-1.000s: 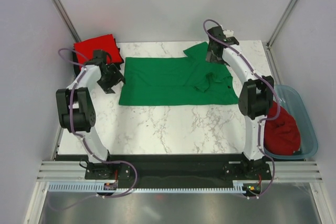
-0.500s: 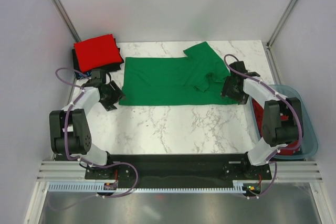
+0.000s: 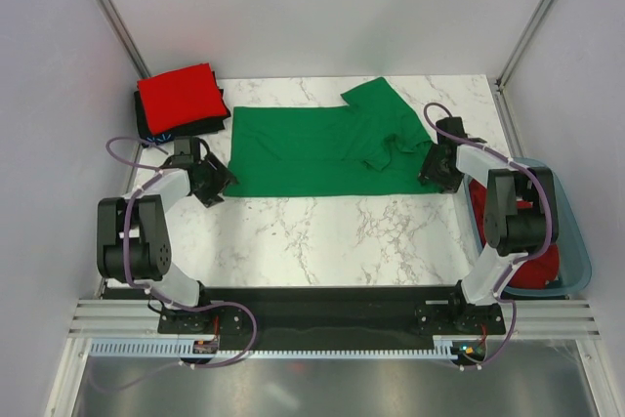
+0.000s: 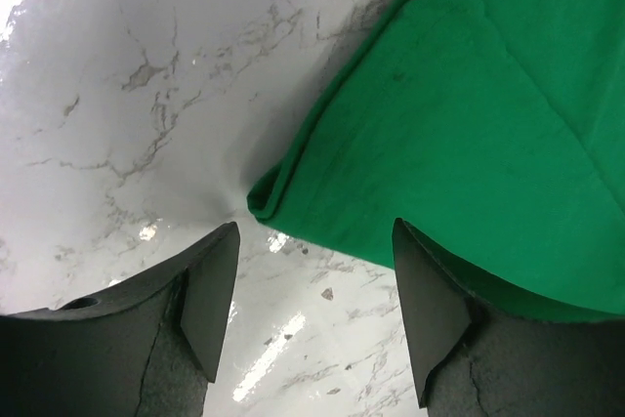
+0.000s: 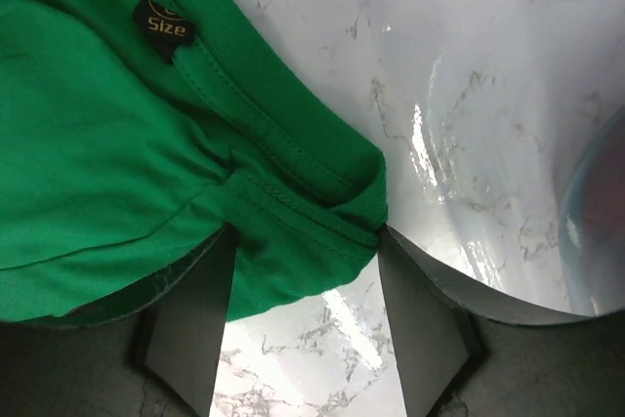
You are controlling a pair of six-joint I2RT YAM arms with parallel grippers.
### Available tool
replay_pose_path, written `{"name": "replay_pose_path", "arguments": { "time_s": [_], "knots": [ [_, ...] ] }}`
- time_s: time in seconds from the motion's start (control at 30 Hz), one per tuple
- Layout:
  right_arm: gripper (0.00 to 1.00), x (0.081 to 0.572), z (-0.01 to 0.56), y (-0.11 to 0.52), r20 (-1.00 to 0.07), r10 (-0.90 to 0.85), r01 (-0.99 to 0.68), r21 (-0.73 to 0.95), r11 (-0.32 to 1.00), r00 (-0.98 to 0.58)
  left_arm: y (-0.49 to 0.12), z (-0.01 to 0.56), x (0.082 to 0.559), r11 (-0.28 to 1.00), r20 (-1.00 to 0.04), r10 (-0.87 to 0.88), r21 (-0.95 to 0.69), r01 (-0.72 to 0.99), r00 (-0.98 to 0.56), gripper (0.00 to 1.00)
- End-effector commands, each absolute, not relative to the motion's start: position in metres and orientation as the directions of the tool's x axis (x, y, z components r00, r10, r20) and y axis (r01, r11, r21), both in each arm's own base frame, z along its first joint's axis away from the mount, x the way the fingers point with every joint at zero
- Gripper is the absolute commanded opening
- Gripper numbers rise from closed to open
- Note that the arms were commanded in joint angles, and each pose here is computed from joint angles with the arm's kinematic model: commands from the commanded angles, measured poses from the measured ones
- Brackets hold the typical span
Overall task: Fold and stack the t-shirts
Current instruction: Fold the tshirt
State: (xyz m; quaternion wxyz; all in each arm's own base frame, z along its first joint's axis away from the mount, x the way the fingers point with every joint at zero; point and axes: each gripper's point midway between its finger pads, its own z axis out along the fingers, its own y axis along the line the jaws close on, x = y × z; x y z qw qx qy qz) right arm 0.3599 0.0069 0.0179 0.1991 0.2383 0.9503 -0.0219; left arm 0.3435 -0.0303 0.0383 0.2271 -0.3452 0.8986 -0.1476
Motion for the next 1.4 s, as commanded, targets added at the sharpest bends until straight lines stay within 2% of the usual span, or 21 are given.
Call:
{"name": "replay_pose_path", "arguments": {
  "time_s": [0.0,0.2,0.27,0.33,0.37,0.4,0.5,0.53,0.7,0.73,0.83,0.9,0.97,1.1,1.23,1.37],
  "knots": [
    [0.65,0.361,0.007,0.004,-0.39,0.447,0.464,0.056,0.884,-0.805,-0.03,0.031,0.355,0.68,-0.305,-0.725,-0.459,-0.572,-0.617,0.71],
    [0.53,0.359,0.008,0.001,-0.399,0.446,0.469,0.043,0.882,-0.801,-0.029,0.02,0.358,0.662,-0.3,-0.742,-0.464,-0.588,-0.599,0.66],
    [0.45,0.359,0.007,0.003,-0.392,0.447,0.466,0.05,0.883,-0.804,-0.031,0.018,0.36,0.656,-0.294,-0.747,-0.474,-0.587,-0.597,0.62],
    [0.33,0.359,0.006,0.005,-0.387,0.449,0.464,0.059,0.884,-0.806,-0.033,0.014,0.362,0.653,-0.287,-0.748,-0.479,-0.587,-0.598,0.51],
    [0.31,0.359,0.004,0.005,-0.384,0.449,0.463,0.061,0.884,-0.807,-0.035,0.014,0.361,0.648,-0.278,-0.75,-0.486,-0.586,-0.6,0.46],
    [0.29,0.359,0.004,0.007,-0.379,0.449,0.46,0.068,0.885,-0.809,-0.036,0.014,0.362,0.648,-0.276,-0.75,-0.491,-0.583,-0.601,0.32],
    [0.18,0.36,0.003,0.011,-0.367,0.455,0.456,0.088,0.886,-0.812,-0.042,0.02,0.364,0.645,-0.274,-0.748,-0.513,-0.566,-0.604,0.13],
    [0.11,0.361,0.005,0.014,-0.363,0.454,0.451,0.099,0.887,-0.814,-0.043,0.025,0.366,0.646,-0.279,-0.746,-0.523,-0.556,-0.604,0.02],
    [0.0,0.374,0.033,0.028,-0.349,0.449,0.416,0.168,0.893,-0.823,-0.05,0.07,0.375,0.639,-0.278,-0.741,-0.572,-0.514,-0.611,0.02],
    [0.0,0.393,0.057,0.029,-0.393,0.448,0.404,0.195,0.894,-0.803,-0.048,0.098,0.387,0.65,-0.325,-0.733,-0.592,-0.476,-0.597,0.02],
    [0.0,0.41,0.117,0.025,-0.491,0.448,0.39,0.223,0.894,-0.747,-0.031,0.14,0.393,0.661,-0.378,-0.735,-0.582,-0.473,-0.563,0.02],
    [0.0,0.408,0.153,0.015,-0.573,0.45,0.398,0.222,0.89,-0.685,-0.024,0.164,0.388,0.665,-0.411,-0.736,-0.587,-0.461,-0.539,0.02],
    [0.0,0.394,0.16,0.015,-0.582,0.445,0.393,0.222,0.892,-0.681,-0.022,0.173,0.382,0.68,-0.433,-0.724,-0.579,-0.45,-0.536,0.02],
    [0.0,0.354,0.122,0.019,-0.507,0.437,0.389,0.204,0.898,-0.743,-0.018,0.16,0.354,0.685,-0.434,-0.723,-0.55,-0.477,-0.538,0.02],
    [0.0,0.304,0.084,0.024,-0.441,0.452,0.402,0.207,0.892,-0.775,-0.018,0.116,0.317,0.672,-0.367,-0.735,-0.508,-0.539,-0.57,0.02],
    [0.02,0.275,0.071,0.03,-0.406,0.461,0.406,0.217,0.888,-0.789,-0.017,0.1,0.297,0.658,-0.325,-0.745,-0.502,-0.561,-0.583,0.02]
  ]
}}
